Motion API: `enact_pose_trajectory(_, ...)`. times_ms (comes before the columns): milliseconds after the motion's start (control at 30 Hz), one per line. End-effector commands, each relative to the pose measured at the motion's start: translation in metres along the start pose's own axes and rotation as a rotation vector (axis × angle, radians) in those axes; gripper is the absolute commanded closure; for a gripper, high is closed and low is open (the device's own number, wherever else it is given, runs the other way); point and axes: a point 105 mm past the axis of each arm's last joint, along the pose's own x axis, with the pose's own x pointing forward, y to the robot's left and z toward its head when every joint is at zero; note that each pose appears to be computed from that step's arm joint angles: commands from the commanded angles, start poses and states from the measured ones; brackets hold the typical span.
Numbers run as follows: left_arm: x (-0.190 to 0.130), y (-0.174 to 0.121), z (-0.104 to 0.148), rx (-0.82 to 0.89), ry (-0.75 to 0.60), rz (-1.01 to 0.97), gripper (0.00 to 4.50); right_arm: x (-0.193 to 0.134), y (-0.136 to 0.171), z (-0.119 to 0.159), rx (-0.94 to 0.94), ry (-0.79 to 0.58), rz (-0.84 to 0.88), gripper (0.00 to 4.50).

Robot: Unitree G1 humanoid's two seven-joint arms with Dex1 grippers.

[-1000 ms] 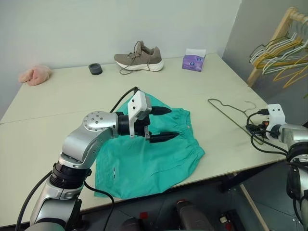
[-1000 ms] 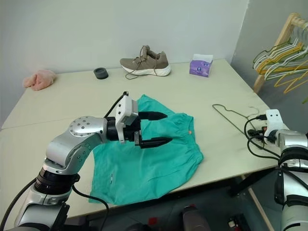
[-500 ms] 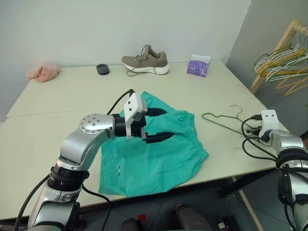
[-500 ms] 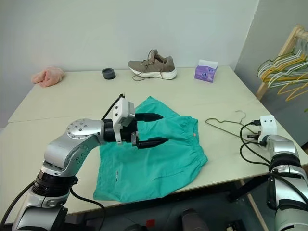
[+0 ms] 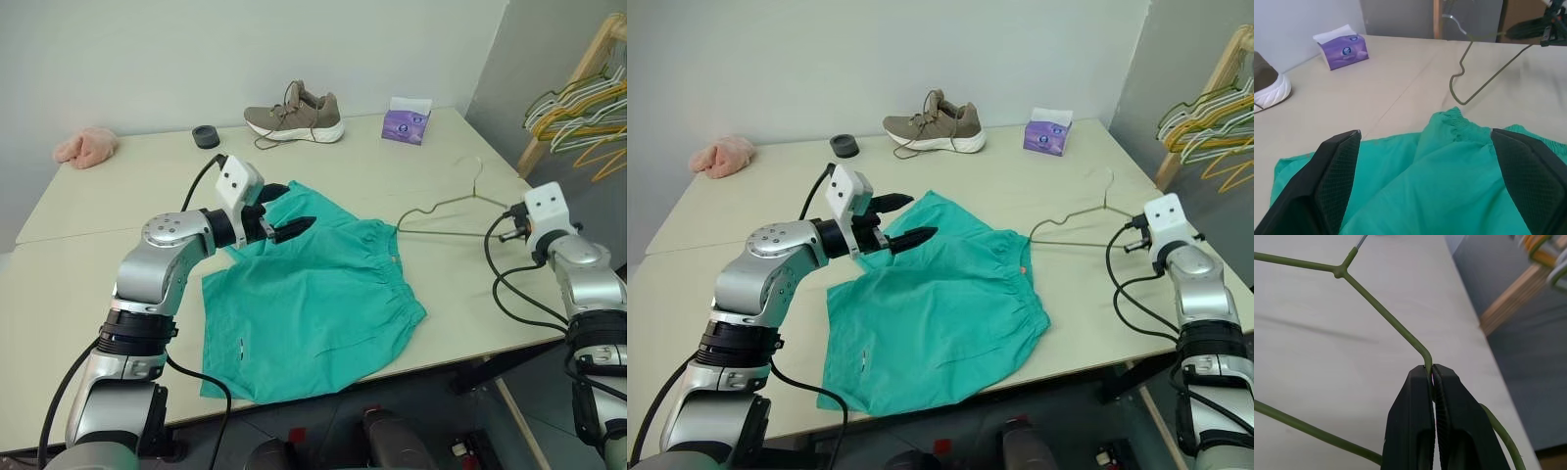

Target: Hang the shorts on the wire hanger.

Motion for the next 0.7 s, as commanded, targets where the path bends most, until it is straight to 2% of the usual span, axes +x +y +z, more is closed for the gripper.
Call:
enact_pose_trajectory(33,0.001,0.000,0.016,-0.010,-0.046,-0.023,0.00,-0.008,-0.016,0.042,-0.063,-0.153,-0.068,4.49)
enact_pose_trajectory(100,0.001,-0.006,0.017,-0.057,-0.046,-0.077,0.00,-0.011,-0.011,0.064,-0.094,-0.228,-0.056,4.49)
enact_pose_trajectory(300,0.000,-0.025,0.016,-0.156,-0.014,-0.220,0.00,-0.026,0.035,0.118,-0.193,-0.434,0.094,4.49)
enact_pose_trajectory(433,0.005,-0.026,0.016,-0.213,-0.026,-0.228,0.00,-0.047,0.087,0.157,-0.309,-0.612,0.240,4.49)
enact_pose_trajectory(600,0.008,-0.035,0.011,-0.238,-0.006,-0.264,0.00,-0.062,0.119,0.179,-0.351,-0.714,0.334,4.49)
enact_pose_trajectory(700,0.006,-0.044,0.007,-0.255,0.014,-0.315,0.00,-0.066,0.126,0.186,-0.360,-0.746,0.357,4.49)
